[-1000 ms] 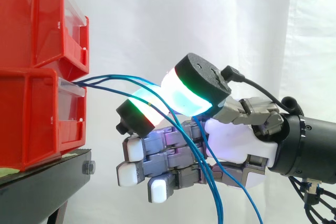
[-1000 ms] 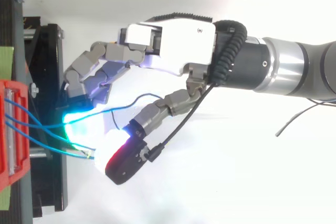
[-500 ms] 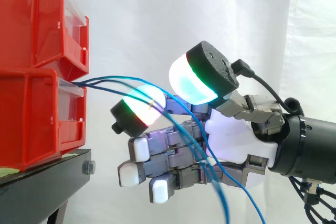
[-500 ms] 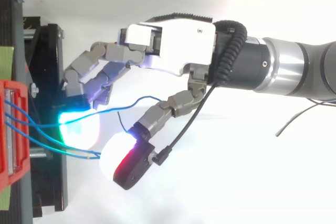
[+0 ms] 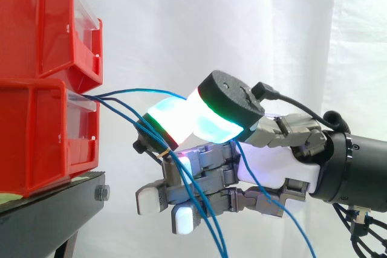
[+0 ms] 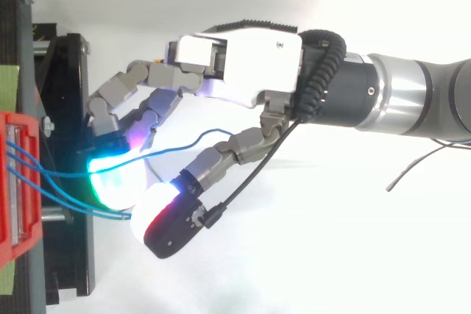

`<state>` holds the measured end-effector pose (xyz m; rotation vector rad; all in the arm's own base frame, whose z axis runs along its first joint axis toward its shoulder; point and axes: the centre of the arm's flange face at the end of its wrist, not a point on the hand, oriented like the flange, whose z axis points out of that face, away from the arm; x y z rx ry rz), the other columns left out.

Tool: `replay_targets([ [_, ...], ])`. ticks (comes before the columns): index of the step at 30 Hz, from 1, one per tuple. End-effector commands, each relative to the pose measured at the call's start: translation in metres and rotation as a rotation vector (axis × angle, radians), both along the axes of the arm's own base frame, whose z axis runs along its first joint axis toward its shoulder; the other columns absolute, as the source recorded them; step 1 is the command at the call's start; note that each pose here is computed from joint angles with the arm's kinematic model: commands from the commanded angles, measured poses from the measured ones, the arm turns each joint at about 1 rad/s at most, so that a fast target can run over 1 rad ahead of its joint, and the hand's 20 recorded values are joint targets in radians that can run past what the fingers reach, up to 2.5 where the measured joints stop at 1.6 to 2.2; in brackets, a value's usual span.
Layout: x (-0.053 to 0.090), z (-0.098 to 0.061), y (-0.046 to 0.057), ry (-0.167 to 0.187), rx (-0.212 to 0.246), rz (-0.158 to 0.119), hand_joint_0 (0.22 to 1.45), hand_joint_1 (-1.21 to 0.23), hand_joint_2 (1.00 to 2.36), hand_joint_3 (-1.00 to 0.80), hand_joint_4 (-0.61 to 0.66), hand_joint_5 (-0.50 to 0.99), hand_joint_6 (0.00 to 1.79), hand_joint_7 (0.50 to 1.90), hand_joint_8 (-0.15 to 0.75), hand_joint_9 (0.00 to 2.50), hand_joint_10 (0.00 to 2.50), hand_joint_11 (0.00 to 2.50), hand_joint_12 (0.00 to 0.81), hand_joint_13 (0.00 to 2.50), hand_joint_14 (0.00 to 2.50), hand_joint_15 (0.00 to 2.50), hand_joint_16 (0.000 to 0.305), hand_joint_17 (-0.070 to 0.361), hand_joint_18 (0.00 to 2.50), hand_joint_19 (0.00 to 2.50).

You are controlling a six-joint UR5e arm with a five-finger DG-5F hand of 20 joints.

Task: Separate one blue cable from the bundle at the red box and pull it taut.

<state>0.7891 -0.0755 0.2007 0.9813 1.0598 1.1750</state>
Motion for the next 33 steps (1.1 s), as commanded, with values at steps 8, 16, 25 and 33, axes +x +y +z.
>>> replay_targets([
  [8,0.0001,0.0001,0.0003,-0.001,0.001,0.001,0.45,-0.78,1.00,-0.50,0.13,-0.16,0.85,0.96,0.328,1.02,0.03,0.96,0.381,0.84,0.02,0.54,0.054,0.122,0.85,0.68],
  [16,0.0000,0.0001,-0.0008,-0.001,-0.001,0.000,0.54,-0.36,1.00,-0.50,0.12,-0.14,0.76,1.03,0.308,1.10,0.03,0.96,0.353,0.88,0.02,0.57,0.048,0.108,0.83,0.74],
  [25,0.0000,0.0001,-0.0009,-0.001,-0.001,-0.001,0.61,-0.45,1.01,-0.36,0.10,-0.14,0.77,1.08,0.310,1.10,0.03,0.99,0.352,0.88,0.02,0.59,0.047,0.106,0.82,0.77],
  [33,0.0004,0.0006,0.0003,-0.005,-0.003,-0.001,0.58,-0.63,1.02,-0.25,0.11,-0.17,0.83,1.05,0.308,1.05,0.03,1.08,0.359,0.86,0.02,0.60,0.049,0.110,0.81,0.77],
])
